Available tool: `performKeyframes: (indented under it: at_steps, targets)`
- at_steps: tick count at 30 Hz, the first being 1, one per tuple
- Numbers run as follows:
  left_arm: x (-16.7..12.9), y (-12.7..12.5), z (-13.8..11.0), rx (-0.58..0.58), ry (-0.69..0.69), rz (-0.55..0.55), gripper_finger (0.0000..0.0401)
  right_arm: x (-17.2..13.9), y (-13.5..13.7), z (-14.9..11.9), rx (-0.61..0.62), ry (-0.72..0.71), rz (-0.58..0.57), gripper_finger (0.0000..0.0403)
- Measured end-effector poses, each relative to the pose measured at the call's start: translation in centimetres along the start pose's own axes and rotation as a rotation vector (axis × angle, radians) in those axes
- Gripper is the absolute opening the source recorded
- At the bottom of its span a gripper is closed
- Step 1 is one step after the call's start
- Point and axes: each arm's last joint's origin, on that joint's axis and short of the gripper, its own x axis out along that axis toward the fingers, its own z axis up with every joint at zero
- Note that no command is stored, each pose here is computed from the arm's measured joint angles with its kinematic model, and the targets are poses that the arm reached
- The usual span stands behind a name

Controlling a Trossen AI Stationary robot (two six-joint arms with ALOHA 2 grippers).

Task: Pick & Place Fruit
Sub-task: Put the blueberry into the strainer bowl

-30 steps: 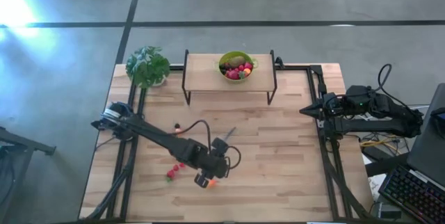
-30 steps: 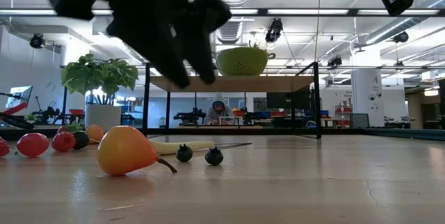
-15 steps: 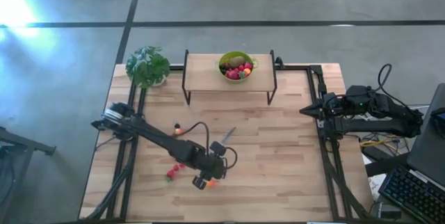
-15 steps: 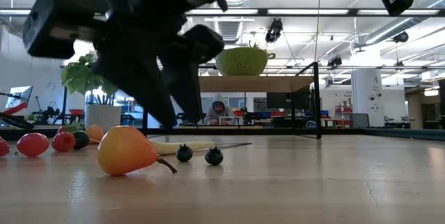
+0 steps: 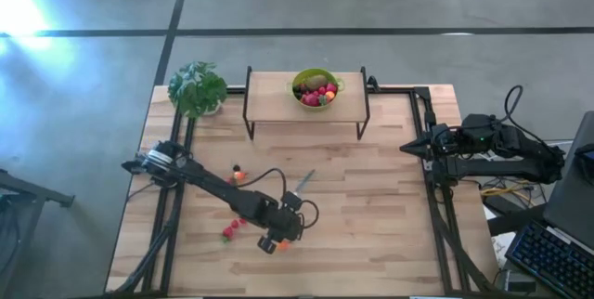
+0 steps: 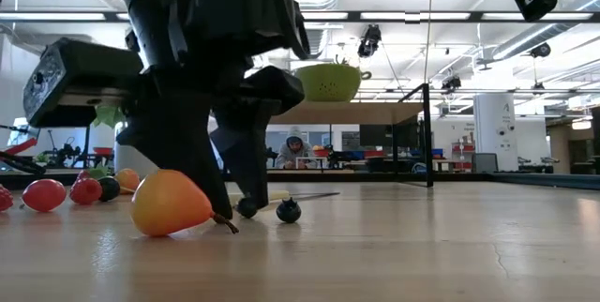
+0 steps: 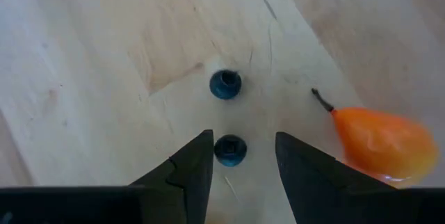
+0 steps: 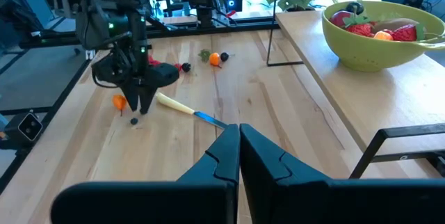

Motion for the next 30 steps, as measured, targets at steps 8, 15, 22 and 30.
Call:
performKeyframes:
  at_steps: [8,15,22,30]
  targets:
    - [0.66,-0.03,-0.12,0.0,0.011,-0.002,0.016,0.0,0.0,0.0,0.0,0.0,0.0,0.0008]
    - [0.68,-0.06,-0.12,0.018,0.01,-0.006,0.012,0.01,0.0,0.0,0.0,0.0,0.0,0.0008]
    - [0.7,-0.06,-0.01,0.053,-0.002,-0.003,0.0041,0.0,0.0,0.0,0.0,0.0,0.0,0.0008]
    - [0.75,0.03,-0.06,0.053,0.004,0.01,0.0006,0.0,0.0,0.0,0.0,0.0,0.0,0.0008]
